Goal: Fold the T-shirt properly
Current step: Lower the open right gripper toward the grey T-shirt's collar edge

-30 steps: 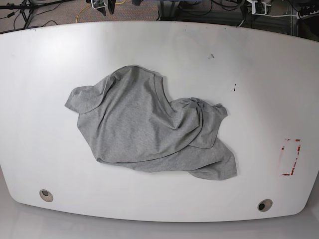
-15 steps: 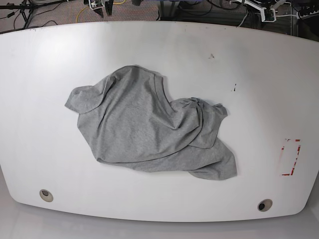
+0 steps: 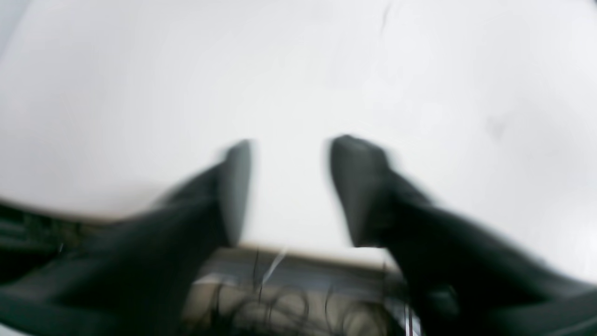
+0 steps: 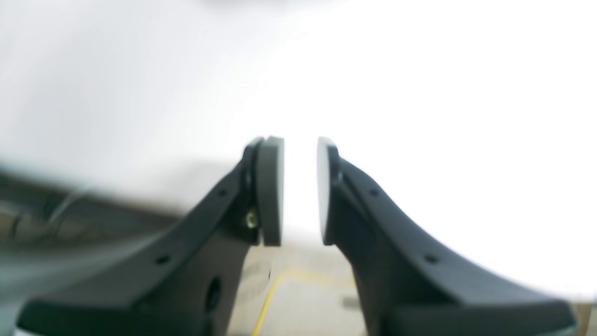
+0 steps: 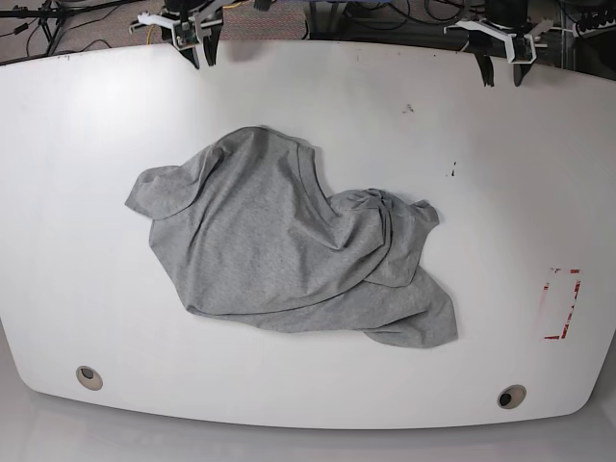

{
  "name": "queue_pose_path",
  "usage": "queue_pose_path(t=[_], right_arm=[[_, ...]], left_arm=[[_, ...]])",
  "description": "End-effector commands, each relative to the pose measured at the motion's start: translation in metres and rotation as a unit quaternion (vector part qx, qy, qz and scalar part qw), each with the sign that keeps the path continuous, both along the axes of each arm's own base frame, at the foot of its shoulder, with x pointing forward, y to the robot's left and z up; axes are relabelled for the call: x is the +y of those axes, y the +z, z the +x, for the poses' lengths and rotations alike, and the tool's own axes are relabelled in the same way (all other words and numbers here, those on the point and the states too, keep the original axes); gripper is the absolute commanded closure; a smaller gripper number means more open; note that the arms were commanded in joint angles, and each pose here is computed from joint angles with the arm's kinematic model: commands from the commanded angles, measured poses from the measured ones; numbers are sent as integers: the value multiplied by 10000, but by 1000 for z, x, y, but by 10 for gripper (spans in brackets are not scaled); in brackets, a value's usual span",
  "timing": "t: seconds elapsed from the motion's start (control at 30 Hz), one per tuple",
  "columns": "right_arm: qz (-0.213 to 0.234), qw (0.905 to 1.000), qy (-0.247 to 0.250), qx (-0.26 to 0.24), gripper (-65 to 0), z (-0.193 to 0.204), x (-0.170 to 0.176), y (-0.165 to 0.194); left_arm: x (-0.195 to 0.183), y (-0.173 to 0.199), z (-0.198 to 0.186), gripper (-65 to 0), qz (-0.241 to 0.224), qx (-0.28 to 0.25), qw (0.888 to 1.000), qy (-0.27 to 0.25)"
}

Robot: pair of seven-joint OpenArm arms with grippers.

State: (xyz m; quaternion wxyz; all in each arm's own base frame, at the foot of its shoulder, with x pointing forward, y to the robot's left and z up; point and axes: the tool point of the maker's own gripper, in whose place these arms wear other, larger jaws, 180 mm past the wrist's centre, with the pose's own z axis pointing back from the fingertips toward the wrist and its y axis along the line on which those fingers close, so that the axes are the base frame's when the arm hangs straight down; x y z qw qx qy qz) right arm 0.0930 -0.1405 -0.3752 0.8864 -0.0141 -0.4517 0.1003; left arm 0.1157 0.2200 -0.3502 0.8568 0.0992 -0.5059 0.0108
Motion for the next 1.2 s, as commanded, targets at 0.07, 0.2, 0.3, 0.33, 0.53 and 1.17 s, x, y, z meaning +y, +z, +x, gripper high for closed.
queue_pose_path(t=[0.07, 0.2, 0.3, 0.33, 0.53, 1.17], right_arm=[[90, 9997, 50, -237, -121, 15, 4, 8], [91, 9993, 63, -367, -120, 24, 5, 11], [107, 9989, 83, -455, -119, 31, 7, 13], [117, 9987, 92, -487, -119, 33, 7, 14], [218, 9971, 178, -701, -116, 44, 17, 20], [198, 9960, 238, -832, -183, 81, 20, 22]], left_arm=[[2, 17, 9, -380, 103, -341, 9994, -34], [0, 20, 14, -359, 103, -431, 9990, -63], [-1, 22, 18, -344, 103, -485, 9987, -77], [0, 22, 19, -341, 108, -505, 9986, -76], [4, 24, 29, -258, 172, -558, 9983, -54], [5, 31, 50, -267, 169, -793, 9967, -33]])
